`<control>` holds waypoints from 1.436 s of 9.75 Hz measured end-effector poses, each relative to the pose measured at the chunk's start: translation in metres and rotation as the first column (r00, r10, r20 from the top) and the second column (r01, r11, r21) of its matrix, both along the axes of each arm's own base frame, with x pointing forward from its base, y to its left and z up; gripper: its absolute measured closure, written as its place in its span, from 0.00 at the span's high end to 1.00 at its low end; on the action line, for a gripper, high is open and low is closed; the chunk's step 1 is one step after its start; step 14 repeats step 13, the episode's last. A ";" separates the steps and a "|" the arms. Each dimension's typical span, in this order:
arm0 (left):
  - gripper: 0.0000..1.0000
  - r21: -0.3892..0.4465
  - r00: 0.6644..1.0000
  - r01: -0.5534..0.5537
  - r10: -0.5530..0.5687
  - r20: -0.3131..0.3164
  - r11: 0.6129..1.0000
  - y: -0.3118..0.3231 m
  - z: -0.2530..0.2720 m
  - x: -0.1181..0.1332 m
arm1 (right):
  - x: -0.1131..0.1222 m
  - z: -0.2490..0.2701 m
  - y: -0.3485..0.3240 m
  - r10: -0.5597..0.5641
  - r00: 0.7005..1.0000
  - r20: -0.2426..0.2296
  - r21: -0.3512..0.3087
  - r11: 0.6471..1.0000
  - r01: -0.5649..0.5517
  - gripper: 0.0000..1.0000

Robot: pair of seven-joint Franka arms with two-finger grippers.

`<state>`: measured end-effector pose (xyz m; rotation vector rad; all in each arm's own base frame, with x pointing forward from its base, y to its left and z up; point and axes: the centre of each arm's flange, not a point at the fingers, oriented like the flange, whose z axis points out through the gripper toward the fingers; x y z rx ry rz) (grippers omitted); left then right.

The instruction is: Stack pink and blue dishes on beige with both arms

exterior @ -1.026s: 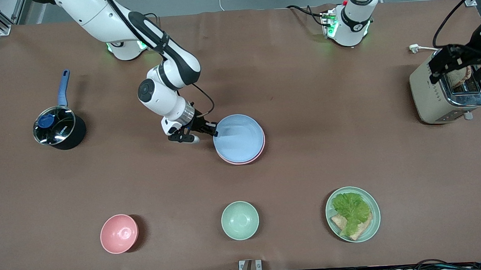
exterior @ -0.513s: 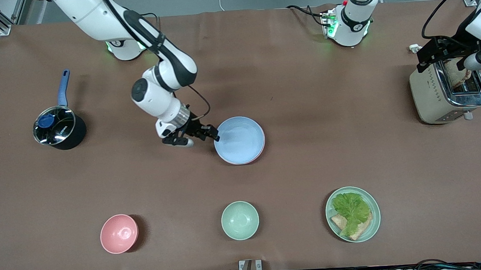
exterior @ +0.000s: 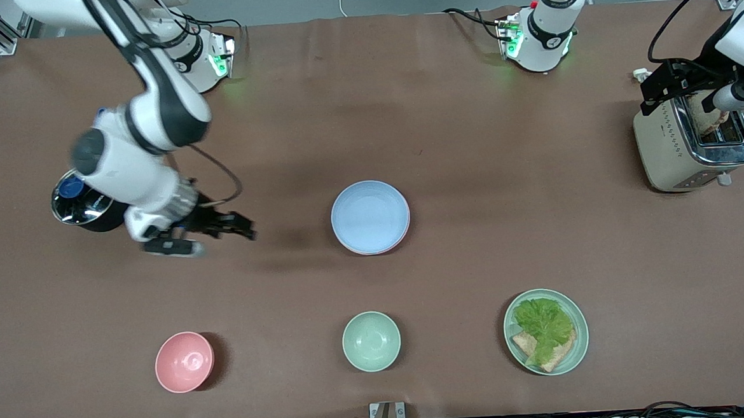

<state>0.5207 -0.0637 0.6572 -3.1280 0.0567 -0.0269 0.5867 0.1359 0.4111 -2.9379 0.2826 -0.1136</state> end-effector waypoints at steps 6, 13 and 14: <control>1.00 0.000 1.000 -0.005 0.005 -0.010 1.000 0.002 -0.002 0.000 | -0.023 0.195 -0.156 -0.122 0.988 -0.095 -0.142 0.984 0.108 1.00; 1.00 -0.002 1.000 -0.003 0.003 0.004 1.000 0.002 0.004 0.001 | -0.041 0.244 -0.181 -0.081 0.989 -0.127 -0.143 0.988 0.063 1.00; 1.00 -0.002 1.000 -0.003 0.003 0.004 1.000 0.002 0.004 0.001 | -0.041 0.244 -0.181 -0.081 0.989 -0.127 -0.143 0.988 0.063 1.00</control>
